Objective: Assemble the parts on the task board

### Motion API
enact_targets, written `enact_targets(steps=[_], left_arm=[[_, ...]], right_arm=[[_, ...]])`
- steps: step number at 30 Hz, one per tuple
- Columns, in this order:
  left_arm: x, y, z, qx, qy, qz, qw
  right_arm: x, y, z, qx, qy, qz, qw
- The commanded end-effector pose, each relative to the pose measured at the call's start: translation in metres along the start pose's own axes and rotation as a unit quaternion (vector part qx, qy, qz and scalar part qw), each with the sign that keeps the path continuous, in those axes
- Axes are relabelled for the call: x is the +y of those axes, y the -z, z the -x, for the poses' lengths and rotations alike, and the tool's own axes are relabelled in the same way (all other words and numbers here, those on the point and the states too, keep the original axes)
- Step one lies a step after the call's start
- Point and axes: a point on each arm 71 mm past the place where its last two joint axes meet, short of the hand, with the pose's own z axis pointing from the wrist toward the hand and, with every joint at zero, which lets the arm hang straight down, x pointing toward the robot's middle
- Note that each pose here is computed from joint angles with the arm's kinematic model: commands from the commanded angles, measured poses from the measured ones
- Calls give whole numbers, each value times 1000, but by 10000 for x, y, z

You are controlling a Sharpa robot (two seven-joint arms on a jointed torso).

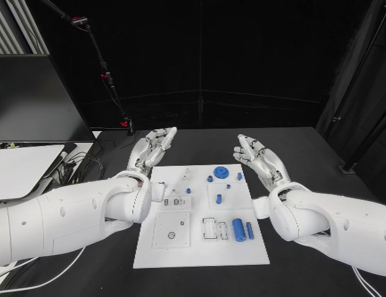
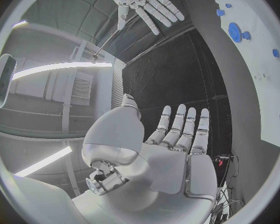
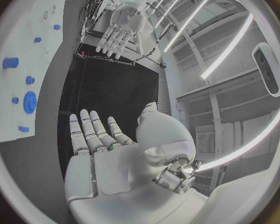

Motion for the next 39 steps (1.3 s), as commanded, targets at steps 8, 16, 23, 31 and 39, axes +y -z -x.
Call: enact_targets(steps=[8, 16, 23, 31, 39], left_arm=[[-275, -13, -44, 47, 8, -187, 981], [-279, -7, -49, 50, 11, -184, 982], [-286, 29, -46, 55, 17, -177, 982], [-279, 52, -7, 58, 22, -165, 984], [-251, 44, 51, 61, 25, -152, 986]], right_arm=[[91, 49, -119, 97, 35, 71, 992], [85, 56, -97, 99, 34, 67, 992], [69, 68, -75, 114, 41, 56, 991], [97, 63, -6, 130, 61, 49, 988], [243, -88, 105, 137, 74, 50, 987]])
